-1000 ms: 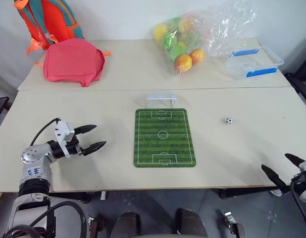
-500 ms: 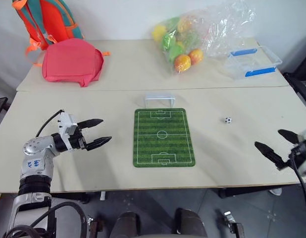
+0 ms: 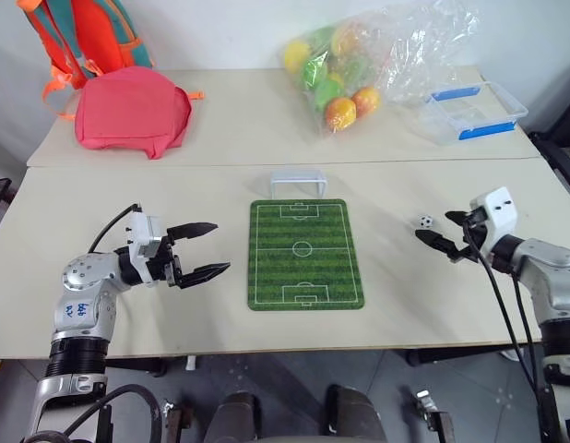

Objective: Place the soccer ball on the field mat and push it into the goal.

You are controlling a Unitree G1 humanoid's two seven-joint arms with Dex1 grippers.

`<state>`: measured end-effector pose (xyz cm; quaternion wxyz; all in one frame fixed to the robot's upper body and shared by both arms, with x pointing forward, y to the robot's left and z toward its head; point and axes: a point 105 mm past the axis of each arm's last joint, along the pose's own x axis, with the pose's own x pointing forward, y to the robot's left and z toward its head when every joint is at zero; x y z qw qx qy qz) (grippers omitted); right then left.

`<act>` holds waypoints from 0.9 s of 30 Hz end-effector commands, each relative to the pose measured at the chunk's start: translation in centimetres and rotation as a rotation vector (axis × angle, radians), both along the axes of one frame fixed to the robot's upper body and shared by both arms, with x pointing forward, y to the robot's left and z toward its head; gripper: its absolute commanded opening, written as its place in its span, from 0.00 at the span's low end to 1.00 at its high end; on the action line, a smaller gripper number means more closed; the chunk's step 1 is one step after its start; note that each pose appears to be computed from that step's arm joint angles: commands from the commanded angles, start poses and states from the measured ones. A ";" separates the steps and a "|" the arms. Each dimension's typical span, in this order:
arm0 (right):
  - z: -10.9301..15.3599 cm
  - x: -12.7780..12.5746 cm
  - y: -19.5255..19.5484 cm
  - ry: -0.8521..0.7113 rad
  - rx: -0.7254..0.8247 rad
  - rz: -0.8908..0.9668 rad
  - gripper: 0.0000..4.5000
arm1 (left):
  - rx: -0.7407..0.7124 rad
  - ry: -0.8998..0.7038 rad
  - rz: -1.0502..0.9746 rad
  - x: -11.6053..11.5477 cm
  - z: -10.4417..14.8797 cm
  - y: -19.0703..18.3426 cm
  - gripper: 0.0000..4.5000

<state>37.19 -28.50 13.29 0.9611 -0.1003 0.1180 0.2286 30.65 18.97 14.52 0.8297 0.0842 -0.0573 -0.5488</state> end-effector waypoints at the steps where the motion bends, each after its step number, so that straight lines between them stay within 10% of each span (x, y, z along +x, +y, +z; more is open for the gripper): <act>1: 0.1 1.1 0.0 -0.022 -0.004 0.005 1.00 | -0.008 -0.033 0.019 -0.4 0.9 0.4 1.00; 7: -1.2 2.4 0.2 0.017 0.015 -0.016 0.91 | -0.009 -0.038 0.036 -0.5 0.8 0.4 1.00; 17: 0.1 2.0 0.1 -0.035 0.016 0.008 0.20 | -0.009 -0.052 0.057 -0.1 1.0 0.8 1.00; 27: 5.7 -1.3 12.3 -0.136 -0.111 0.454 0.19 | 0.019 -0.051 -0.016 0.5 0.0 0.3 1.00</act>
